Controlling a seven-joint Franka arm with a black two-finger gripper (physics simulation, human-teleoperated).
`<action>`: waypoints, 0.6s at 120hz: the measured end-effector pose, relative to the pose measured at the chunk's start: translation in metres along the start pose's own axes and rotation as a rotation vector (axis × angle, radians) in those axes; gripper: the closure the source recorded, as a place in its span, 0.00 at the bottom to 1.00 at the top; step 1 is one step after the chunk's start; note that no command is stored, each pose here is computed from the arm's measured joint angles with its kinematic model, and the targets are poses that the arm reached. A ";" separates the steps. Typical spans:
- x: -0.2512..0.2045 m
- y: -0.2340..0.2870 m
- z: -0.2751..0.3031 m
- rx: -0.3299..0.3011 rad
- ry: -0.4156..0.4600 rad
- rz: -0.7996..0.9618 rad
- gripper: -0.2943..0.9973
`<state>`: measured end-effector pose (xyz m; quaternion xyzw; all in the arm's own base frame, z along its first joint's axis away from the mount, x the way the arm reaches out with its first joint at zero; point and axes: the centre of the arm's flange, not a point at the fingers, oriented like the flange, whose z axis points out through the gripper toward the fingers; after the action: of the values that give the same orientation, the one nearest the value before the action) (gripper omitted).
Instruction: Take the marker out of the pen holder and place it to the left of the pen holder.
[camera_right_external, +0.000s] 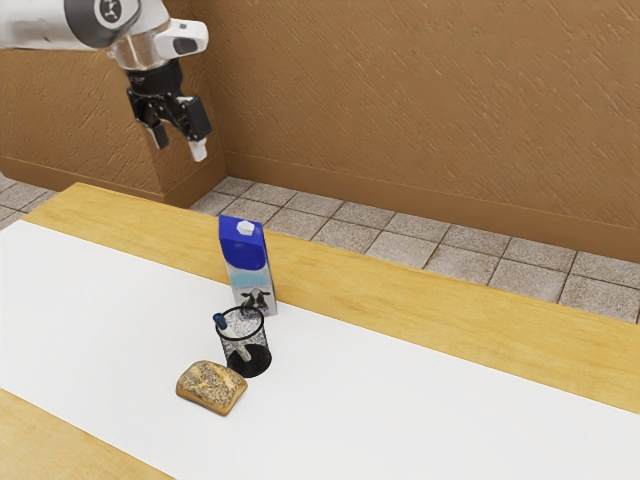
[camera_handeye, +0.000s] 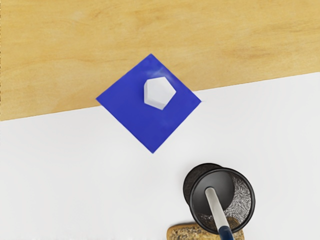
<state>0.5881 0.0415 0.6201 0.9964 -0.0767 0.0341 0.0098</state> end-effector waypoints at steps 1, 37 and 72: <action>0.000 0.000 0.000 0.000 0.000 -0.001 0.23; -0.064 0.037 0.024 0.050 -0.049 0.007 0.23; -0.113 0.100 0.131 0.088 -0.084 0.090 0.23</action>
<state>0.4697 -0.0438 0.4834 0.9920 -0.1202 -0.0037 -0.0389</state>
